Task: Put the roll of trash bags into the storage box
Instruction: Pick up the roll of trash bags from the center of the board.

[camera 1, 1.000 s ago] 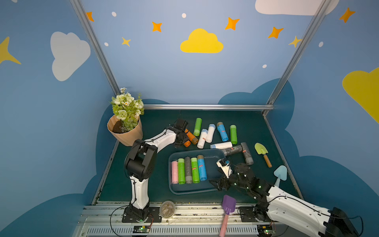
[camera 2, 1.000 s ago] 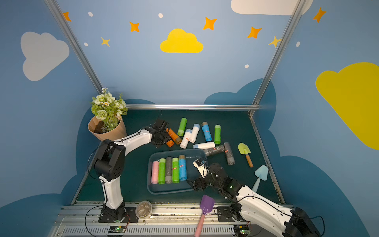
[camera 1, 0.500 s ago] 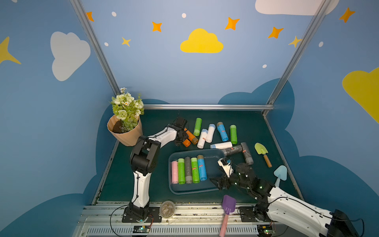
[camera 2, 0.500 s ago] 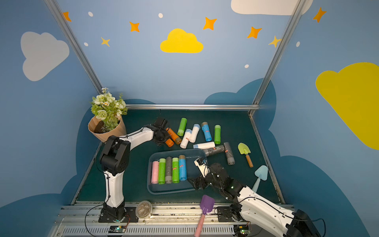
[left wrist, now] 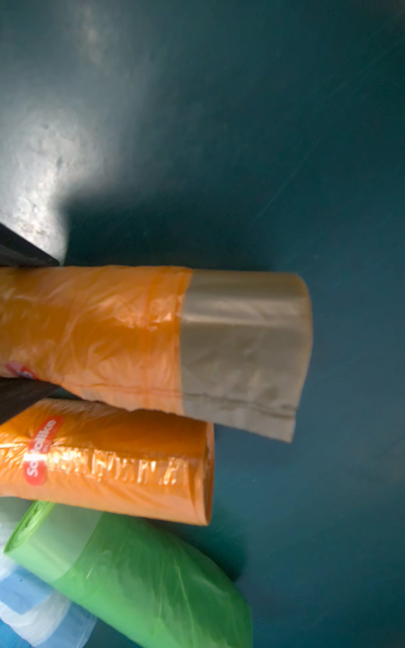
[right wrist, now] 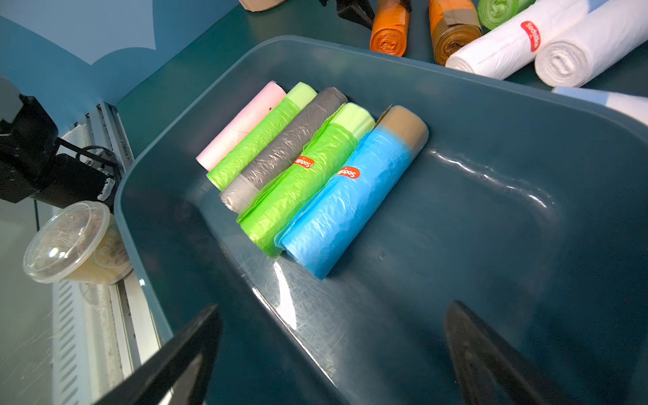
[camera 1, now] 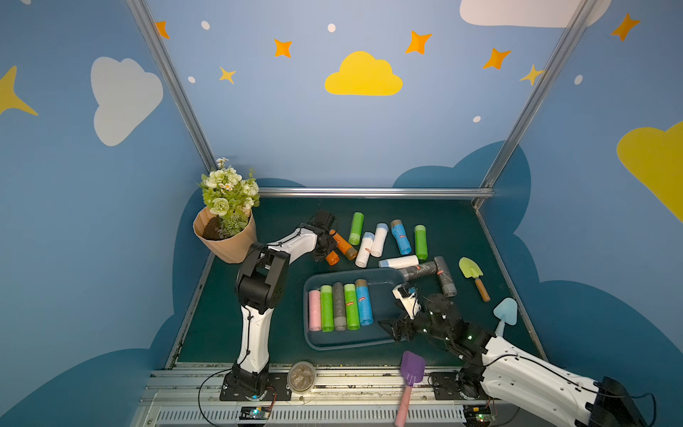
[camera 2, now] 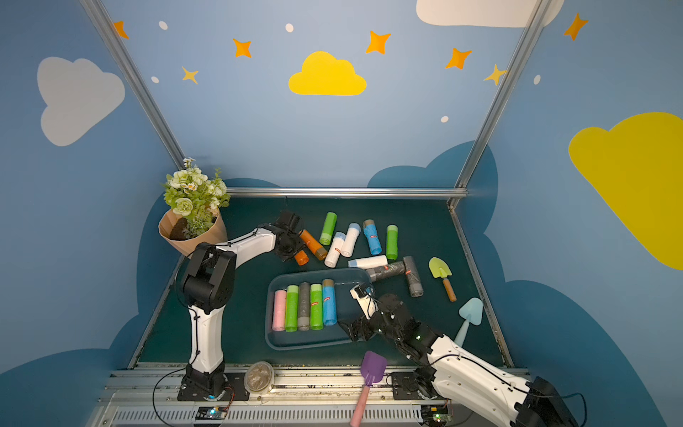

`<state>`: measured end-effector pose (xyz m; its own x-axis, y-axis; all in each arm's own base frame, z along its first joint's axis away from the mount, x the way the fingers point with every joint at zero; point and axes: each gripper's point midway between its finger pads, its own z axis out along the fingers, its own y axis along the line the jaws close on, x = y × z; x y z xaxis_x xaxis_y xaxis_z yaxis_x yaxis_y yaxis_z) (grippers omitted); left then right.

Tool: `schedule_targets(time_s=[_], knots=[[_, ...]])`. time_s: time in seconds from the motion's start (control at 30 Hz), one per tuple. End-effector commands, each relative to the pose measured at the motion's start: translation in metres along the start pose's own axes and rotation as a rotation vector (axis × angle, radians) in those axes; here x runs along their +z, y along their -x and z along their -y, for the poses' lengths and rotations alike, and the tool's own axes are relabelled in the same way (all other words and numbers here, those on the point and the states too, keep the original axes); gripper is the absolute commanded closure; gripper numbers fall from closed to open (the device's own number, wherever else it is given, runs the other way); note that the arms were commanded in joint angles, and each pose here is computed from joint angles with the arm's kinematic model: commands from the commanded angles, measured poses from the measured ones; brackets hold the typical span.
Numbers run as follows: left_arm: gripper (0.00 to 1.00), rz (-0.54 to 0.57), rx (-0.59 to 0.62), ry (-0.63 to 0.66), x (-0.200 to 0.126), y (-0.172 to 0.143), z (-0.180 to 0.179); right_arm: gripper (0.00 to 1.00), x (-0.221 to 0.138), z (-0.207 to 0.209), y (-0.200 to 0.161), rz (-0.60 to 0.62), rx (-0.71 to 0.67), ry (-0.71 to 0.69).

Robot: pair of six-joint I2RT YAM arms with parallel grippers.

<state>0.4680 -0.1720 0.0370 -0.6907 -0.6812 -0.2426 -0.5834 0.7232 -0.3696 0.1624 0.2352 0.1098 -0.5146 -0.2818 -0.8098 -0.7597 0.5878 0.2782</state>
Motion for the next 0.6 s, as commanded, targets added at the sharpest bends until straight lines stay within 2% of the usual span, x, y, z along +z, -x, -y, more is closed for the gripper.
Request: schedule_targets(time_s=[0.0,0.3,0.57], knots=[[0.59,0.026,0.014,0.032,-0.004,0.008,-0.012,0.03,-0.002,0.0,0.006,0.011,-0.009,-0.011],[0.6,0.17,0.11,0.086,-0.054,0.037,-0.026,0.03,-0.004,0.0,0.007,0.017,-0.008,-0.011],[0.61,0.236,0.164,0.049,-0.104,0.045,-0.025,0.03,-0.005,0.001,0.007,0.021,-0.005,-0.015]])
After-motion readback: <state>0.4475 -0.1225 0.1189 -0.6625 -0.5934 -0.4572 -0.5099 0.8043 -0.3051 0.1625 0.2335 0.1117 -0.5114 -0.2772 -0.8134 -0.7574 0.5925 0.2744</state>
